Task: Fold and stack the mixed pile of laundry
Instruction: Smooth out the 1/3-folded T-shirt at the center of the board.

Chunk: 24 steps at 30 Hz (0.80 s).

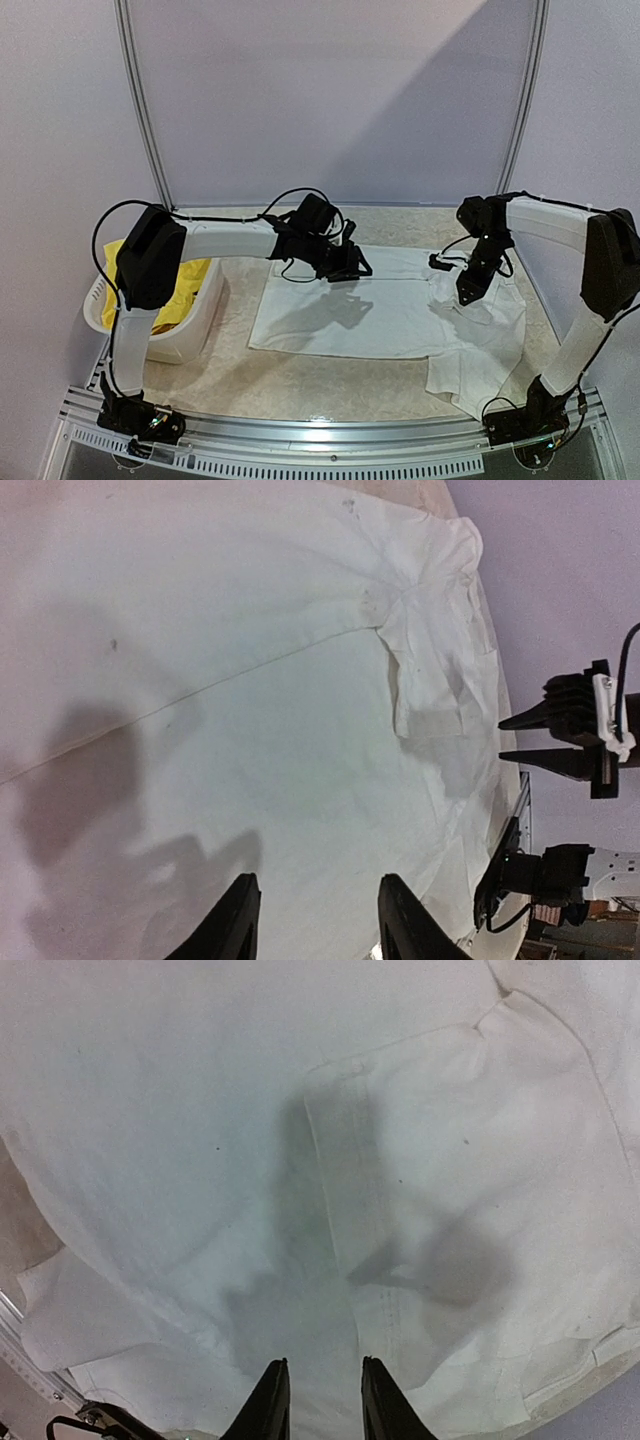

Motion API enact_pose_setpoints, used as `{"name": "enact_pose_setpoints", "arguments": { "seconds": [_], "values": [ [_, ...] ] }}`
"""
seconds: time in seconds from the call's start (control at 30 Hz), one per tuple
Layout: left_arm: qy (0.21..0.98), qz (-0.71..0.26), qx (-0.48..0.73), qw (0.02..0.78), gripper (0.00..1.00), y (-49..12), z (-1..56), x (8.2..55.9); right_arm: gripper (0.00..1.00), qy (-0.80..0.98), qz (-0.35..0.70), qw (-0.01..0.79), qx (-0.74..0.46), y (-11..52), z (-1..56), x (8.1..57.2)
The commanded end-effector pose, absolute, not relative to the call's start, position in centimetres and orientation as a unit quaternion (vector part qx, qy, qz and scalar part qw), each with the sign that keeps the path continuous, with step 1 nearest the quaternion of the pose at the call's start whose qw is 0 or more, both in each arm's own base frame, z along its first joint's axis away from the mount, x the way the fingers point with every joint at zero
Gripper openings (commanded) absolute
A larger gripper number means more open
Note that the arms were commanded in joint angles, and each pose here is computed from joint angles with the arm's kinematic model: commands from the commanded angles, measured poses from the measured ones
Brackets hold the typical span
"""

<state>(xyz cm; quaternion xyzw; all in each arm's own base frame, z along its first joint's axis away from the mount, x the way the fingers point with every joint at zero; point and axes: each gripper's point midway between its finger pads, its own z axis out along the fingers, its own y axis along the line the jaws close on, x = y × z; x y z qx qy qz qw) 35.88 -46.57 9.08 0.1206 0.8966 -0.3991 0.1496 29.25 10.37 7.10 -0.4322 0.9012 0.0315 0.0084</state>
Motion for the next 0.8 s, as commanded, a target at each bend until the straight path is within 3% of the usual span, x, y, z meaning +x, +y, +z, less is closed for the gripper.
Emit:
{"name": "enact_pose_setpoints", "arguments": {
  "seconds": [0.0,0.27,0.43,0.57,0.77],
  "values": [
    [0.886,-0.415,0.144,0.151,0.41,-48.1,9.0,36.3,0.26,0.92,0.029,0.067,-0.386,8.3,10.8,30.5],
    [0.889,-0.4,0.12,0.186,0.41,-48.4,8.9,39.9,0.26,0.973,0.008,0.154,-0.17,-2.0,11.4,38.8],
    [0.9,-0.374,0.082,0.207,0.41,-45.7,8.1,44.1,0.3,0.984,0.066,0.159,-0.036,-7.3,10.2,41.4],
    [0.912,-0.353,0.047,0.205,0.41,-43.2,6.0,46.8,0.37,0.979,0.147,0.143,0.01,-8.3,8.0,42.1],
    [0.917,-0.347,0.004,0.194,0.41,-40.3,3.5,49.2,0.38,0.968,0.216,0.129,0.011,-7.6,5.0,42.8]
  ]
}}
